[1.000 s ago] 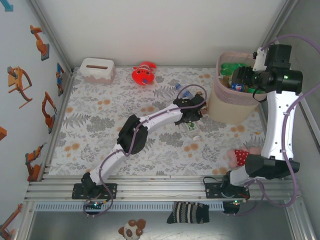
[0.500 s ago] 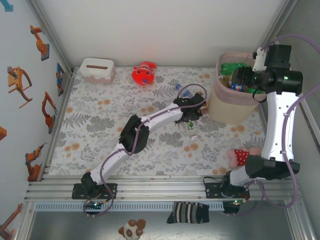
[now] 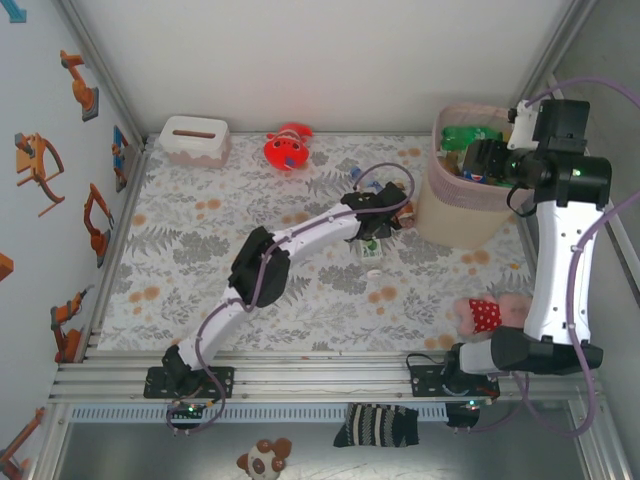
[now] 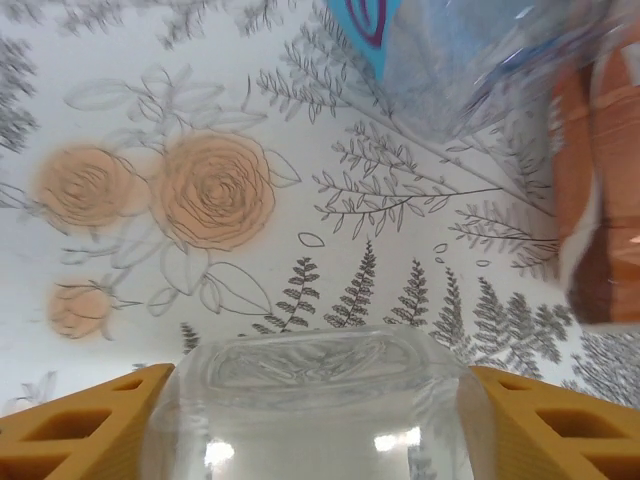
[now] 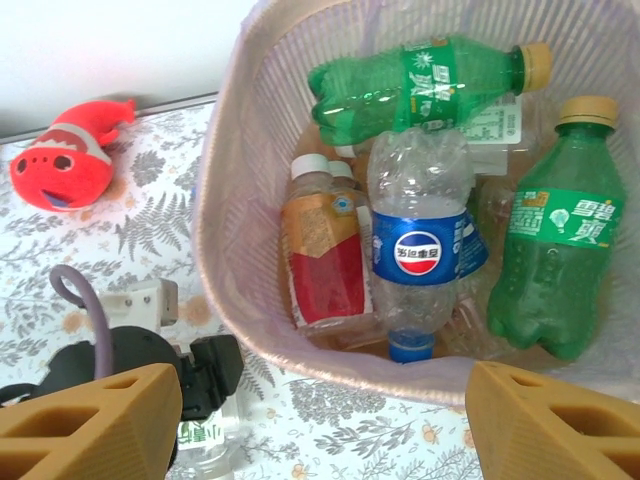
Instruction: Put the plastic bottles in the bin
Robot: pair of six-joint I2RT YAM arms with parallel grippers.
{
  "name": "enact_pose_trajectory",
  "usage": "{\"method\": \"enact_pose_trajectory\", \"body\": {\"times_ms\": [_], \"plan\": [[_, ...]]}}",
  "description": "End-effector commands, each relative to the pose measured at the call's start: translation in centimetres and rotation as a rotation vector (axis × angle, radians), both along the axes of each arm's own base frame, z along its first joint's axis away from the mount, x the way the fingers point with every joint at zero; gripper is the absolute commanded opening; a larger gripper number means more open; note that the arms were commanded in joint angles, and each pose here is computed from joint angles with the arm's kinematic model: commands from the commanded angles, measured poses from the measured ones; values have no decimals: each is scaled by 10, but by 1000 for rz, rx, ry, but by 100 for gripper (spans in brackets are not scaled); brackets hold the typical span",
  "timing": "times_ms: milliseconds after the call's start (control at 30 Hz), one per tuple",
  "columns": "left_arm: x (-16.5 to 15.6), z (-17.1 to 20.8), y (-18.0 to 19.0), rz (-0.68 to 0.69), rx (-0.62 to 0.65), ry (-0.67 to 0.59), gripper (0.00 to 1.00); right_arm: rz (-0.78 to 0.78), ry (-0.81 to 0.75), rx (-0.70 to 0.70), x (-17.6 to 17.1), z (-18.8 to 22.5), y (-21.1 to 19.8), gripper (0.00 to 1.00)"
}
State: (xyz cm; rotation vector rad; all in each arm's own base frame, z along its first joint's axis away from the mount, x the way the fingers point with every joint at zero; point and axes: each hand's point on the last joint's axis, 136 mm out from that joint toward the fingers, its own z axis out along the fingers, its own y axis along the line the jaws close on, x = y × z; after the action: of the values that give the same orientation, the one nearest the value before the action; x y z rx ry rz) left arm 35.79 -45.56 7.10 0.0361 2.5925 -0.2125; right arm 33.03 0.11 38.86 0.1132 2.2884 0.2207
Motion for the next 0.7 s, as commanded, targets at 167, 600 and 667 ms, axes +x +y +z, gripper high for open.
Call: {"method": "enact_pose_trajectory", "body": {"times_ms": [167, 600, 667], "plan": [[1, 138, -1, -179, -270, -326, 58, 117, -230, 70, -17, 41, 28, 74], [-73, 292, 13, -680, -717, -680, 55, 467, -590, 251, -62, 95, 90, 70], [-91, 314, 17, -775, -769, -738, 55, 519, -639, 290, -68, 103, 98, 70]]}}
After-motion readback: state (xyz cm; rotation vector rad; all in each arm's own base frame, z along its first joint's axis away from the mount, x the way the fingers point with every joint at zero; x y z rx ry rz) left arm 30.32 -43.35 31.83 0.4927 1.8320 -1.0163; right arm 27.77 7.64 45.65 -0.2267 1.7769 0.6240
